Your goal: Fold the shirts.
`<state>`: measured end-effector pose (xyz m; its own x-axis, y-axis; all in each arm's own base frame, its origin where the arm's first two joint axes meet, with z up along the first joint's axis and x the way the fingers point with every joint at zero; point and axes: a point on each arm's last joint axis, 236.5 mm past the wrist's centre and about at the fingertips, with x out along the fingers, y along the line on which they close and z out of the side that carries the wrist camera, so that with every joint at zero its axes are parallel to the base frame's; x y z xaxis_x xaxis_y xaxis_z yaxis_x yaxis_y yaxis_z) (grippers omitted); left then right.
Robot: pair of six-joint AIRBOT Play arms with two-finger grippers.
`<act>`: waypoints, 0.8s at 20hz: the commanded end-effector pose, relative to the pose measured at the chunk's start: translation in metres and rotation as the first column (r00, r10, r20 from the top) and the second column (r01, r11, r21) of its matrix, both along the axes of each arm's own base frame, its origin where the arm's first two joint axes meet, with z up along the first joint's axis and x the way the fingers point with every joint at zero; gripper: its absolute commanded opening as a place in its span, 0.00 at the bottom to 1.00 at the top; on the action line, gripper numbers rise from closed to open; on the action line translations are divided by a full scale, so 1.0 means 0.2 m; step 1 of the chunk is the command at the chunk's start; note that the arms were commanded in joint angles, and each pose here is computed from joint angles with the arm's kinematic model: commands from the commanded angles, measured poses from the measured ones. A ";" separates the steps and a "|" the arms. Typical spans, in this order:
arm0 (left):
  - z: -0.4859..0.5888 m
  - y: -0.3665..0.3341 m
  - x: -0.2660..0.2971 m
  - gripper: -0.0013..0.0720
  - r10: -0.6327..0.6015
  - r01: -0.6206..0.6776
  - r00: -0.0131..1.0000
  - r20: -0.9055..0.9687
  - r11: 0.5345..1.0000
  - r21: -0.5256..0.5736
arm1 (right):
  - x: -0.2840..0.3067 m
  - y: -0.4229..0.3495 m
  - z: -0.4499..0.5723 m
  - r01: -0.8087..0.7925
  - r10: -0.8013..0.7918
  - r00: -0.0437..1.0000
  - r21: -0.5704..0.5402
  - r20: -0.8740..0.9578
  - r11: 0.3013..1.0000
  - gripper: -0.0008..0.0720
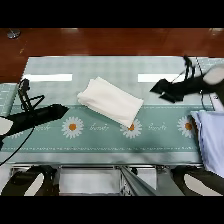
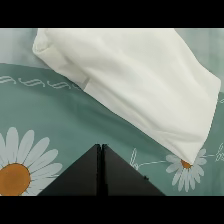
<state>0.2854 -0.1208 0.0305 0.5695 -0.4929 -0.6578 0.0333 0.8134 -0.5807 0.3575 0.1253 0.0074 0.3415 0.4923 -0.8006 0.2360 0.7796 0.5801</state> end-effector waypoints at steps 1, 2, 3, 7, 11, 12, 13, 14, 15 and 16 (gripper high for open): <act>-0.02 0.00 0.00 0.04 0.002 -0.001 1.000 -0.015 1.000 0.001 | -0.22 0.10 -0.34 0.165 -0.155 0.984 0.116 -0.091 0.980 0.87; -0.04 0.00 0.01 0.04 0.003 -0.003 1.000 -0.026 1.000 0.001 | -0.27 0.18 -0.39 0.116 -0.099 0.986 0.128 -0.132 0.985 0.87; -0.06 0.00 0.01 0.04 0.004 -0.004 0.999 -0.037 1.000 0.001 | -0.29 0.24 -0.44 0.092 -0.067 0.985 0.150 -0.162 0.984 0.87; -0.14 0.00 0.01 0.04 0.005 -0.005 0.996 -0.092 1.000 0.003 | -0.27 0.42 -0.55 0.090 -0.024 0.968 0.257 -0.251 0.962 0.87; -0.19 0.00 0.01 0.04 0.004 -0.003 0.992 -0.128 1.000 0.006 | -0.13 0.61 -0.52 0.003 0.077 0.968 0.316 -0.239 0.949 0.73; -0.20 0.00 0.01 0.04 0.004 -0.003 0.991 -0.133 1.000 0.006 | -0.07 0.66 -0.50 -0.025 0.101 0.971 0.327 -0.218 0.945 0.47; -0.21 0.00 0.01 0.04 0.004 -0.003 0.991 -0.135 1.000 0.006 | 0.01 0.70 -0.44 -0.070 0.136 0.976 0.341 -0.172 0.937 0.08; -0.21 0.00 0.01 0.04 0.003 -0.003 0.991 -0.136 1.000 0.006 | 0.08 0.74 -0.36 -0.132 0.180 0.978 0.354 -0.107 0.926 0.04; -0.21 0.00 0.01 0.04 0.003 -0.002 0.991 -0.136 1.000 0.006 | 0.16 0.76 -0.24 -0.193 0.219 0.975 0.353 -0.037 0.916 0.04; -0.21 0.00 0.01 0.04 -0.001 0.002 0.991 -0.135 1.000 0.007 | 0.24 0.76 -0.12 -0.257 0.260 0.965 0.323 0.033 0.911 0.03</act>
<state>0.2883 -0.1204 -0.0082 0.4815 -0.4878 -0.7282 -0.0422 0.8169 -0.5752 0.3756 0.2609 -0.0605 0.1674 0.7598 -0.6283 0.2310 0.5893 0.7742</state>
